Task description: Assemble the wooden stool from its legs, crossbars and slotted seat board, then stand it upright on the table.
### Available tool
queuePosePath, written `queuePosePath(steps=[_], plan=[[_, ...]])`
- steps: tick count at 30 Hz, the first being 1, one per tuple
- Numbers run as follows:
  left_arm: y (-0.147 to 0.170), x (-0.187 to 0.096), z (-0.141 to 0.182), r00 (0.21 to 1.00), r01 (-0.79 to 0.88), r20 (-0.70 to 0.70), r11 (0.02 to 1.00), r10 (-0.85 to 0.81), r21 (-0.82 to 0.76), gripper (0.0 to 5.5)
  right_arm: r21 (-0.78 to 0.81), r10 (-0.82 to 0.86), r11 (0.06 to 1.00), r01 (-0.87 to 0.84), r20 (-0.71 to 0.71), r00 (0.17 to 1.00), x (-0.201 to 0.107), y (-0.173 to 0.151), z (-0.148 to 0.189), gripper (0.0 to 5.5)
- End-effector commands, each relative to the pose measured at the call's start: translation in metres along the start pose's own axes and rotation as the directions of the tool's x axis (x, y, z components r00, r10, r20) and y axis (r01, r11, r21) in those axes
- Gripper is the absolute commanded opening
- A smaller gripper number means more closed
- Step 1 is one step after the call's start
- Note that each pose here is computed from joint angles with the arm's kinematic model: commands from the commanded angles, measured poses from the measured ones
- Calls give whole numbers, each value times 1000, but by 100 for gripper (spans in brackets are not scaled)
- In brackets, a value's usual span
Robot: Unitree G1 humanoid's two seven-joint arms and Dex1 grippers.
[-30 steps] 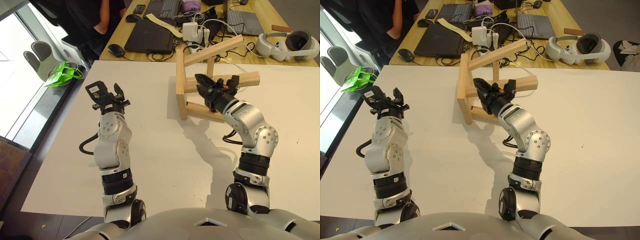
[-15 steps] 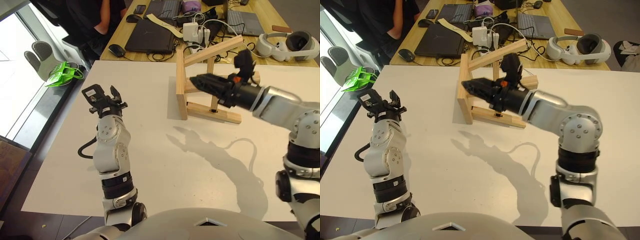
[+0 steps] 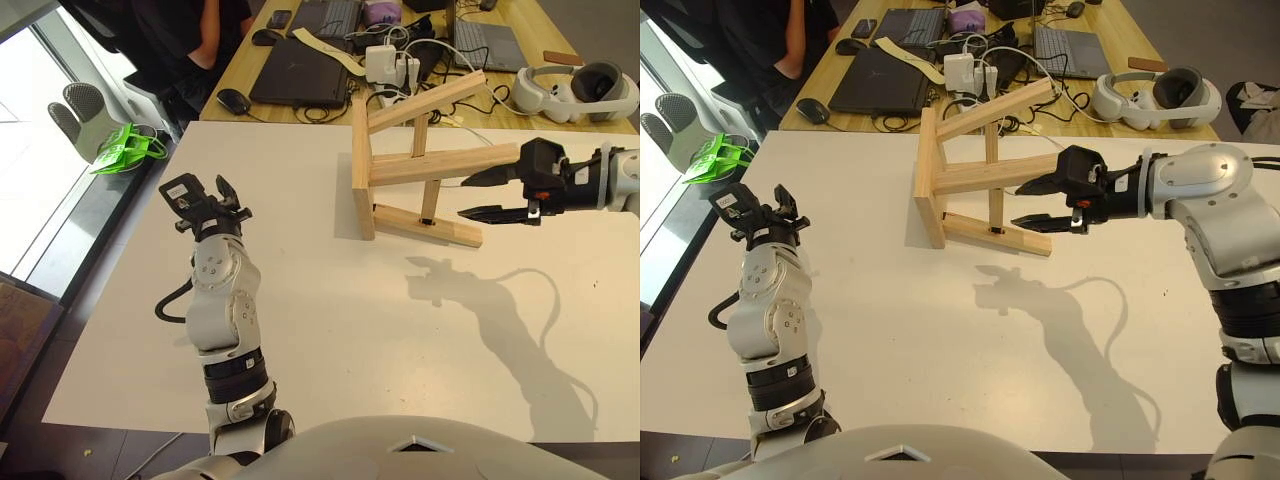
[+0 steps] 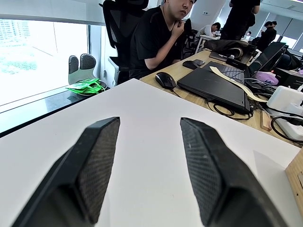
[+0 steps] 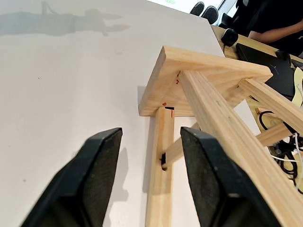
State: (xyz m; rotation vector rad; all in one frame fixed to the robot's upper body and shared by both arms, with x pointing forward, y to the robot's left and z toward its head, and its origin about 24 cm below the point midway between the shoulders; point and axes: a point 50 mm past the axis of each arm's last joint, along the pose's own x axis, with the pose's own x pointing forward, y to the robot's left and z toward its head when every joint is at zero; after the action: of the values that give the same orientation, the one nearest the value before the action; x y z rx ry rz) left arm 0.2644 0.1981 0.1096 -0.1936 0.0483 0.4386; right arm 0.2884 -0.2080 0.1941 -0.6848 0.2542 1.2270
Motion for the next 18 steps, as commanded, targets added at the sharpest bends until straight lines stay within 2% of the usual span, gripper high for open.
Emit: queuePosePath(steps=[1,4,6,10,12,15,18], plan=[[-1,0,0,1000,-3,4,1000,3,1,238,-46,-97,994,96,-21,995,6,-23,-3,227],[-2,1,0,1000,2,2,1000,-2,3,238,-44,-211,977,209,-38,977,14,-40,-12,227],[-1,1,0,1000,3,1,1000,-3,4,238,-76,-259,965,253,-98,961,16,-45,-23,227],[-1,1,-1,1000,-1,0,1000,1,4,238,-257,-353,914,314,-121,928,23,-54,-21,227],[-1,0,-1,1000,-4,-1,1000,4,2,238,-359,-322,887,290,-32,946,31,-48,-2,227],[-1,-1,-2,1000,-14,1,1000,14,-4,238,-504,-203,831,233,114,973,54,-23,29,227],[-3,-2,-3,1000,-18,5,1000,18,-10,238,-633,-142,759,150,64,988,66,-2,21,269]])
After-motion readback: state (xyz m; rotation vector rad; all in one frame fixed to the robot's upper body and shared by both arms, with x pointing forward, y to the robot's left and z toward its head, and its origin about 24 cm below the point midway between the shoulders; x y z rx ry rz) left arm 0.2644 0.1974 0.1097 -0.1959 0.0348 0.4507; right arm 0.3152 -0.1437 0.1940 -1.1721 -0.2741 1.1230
